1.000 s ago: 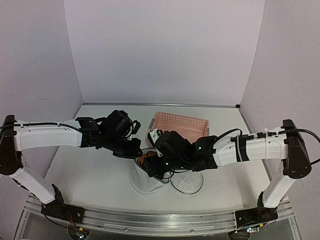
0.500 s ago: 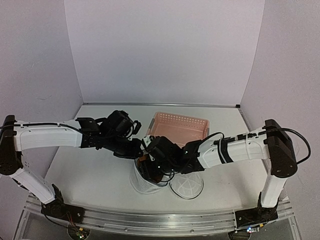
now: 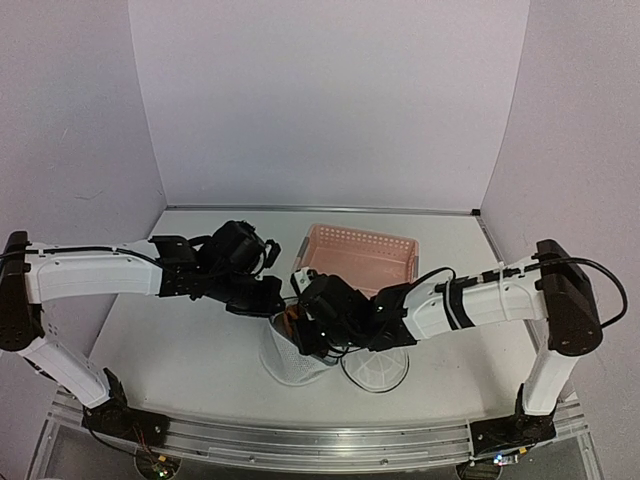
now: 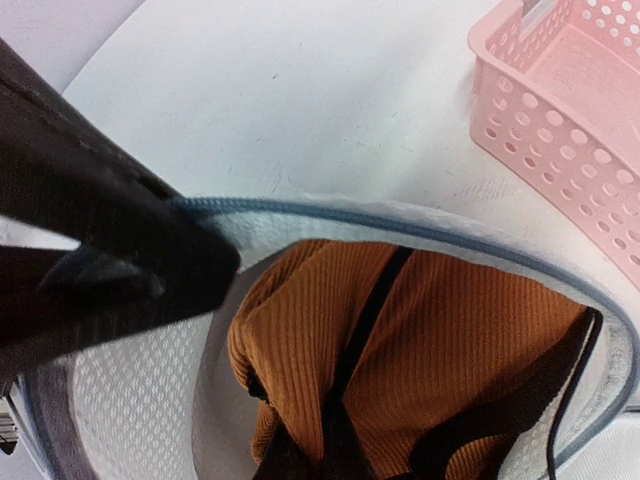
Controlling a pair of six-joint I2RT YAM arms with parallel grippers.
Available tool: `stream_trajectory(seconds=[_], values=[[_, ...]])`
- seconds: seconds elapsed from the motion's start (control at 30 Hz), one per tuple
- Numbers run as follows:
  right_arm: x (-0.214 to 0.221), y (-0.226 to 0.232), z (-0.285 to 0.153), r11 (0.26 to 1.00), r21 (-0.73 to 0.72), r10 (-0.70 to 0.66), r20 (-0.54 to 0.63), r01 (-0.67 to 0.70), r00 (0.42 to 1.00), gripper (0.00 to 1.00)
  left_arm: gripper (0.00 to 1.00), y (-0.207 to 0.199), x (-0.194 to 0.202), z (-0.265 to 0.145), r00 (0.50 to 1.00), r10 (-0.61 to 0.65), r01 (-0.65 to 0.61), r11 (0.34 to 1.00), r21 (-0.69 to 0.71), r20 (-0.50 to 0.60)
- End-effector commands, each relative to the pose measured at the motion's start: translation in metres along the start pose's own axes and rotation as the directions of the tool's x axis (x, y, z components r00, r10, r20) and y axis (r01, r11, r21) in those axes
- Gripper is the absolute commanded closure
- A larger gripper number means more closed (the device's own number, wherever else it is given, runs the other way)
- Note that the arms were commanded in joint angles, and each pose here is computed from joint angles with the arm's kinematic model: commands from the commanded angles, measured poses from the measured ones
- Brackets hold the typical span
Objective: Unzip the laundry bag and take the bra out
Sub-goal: Pick up the bra from the laundry bag.
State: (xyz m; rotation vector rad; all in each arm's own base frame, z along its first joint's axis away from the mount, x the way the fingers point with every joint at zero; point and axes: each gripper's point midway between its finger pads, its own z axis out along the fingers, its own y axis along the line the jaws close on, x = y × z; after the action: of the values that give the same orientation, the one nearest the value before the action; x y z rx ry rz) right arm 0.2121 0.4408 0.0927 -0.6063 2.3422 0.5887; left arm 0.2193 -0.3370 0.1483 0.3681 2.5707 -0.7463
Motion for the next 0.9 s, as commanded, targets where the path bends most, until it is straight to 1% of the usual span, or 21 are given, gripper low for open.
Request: stream_trajectory(seconds=[0.0, 0.17, 0.4, 0.63, 0.87], values=[[-0.026, -0.005, -0.033, 1.0, -0.009, 0.029, 0.105, -0.028, 0.994, 1.0, 1.0, -0.001, -0.022, -0.021, 0.992, -0.025, 0.026, 1.0, -0.006, 0.127], [-0.024, -0.018, -0.057, 0.999, -0.011, 0.053, 0.141, -0.052, 0.989, 1.0, 1.0, 0.005, -0.022, -0.02, 0.99, -0.038, 0.042, 0.999, -0.027, 0.138], [-0.044, -0.022, -0.095, 0.992, -0.088, 0.112, 0.283, -0.091, 0.953, 1.0, 1.0, 0.004, -0.016, -0.009, 0.994, -0.038, 0.04, 0.999, -0.026, 0.101], [-0.082, -0.024, -0.144, 0.985, -0.138, 0.159, 0.441, -0.108, 0.883, 1.0, 1.0, 0.003, -0.014, -0.007, 0.995, -0.032, 0.035, 0.999, -0.024, 0.091], [-0.12, -0.025, -0.193, 0.983, -0.153, 0.174, 0.563, -0.105, 0.808, 1.0, 1.0, 0.004, -0.014, -0.003, 0.996, -0.028, 0.031, 0.999, -0.028, 0.083]])
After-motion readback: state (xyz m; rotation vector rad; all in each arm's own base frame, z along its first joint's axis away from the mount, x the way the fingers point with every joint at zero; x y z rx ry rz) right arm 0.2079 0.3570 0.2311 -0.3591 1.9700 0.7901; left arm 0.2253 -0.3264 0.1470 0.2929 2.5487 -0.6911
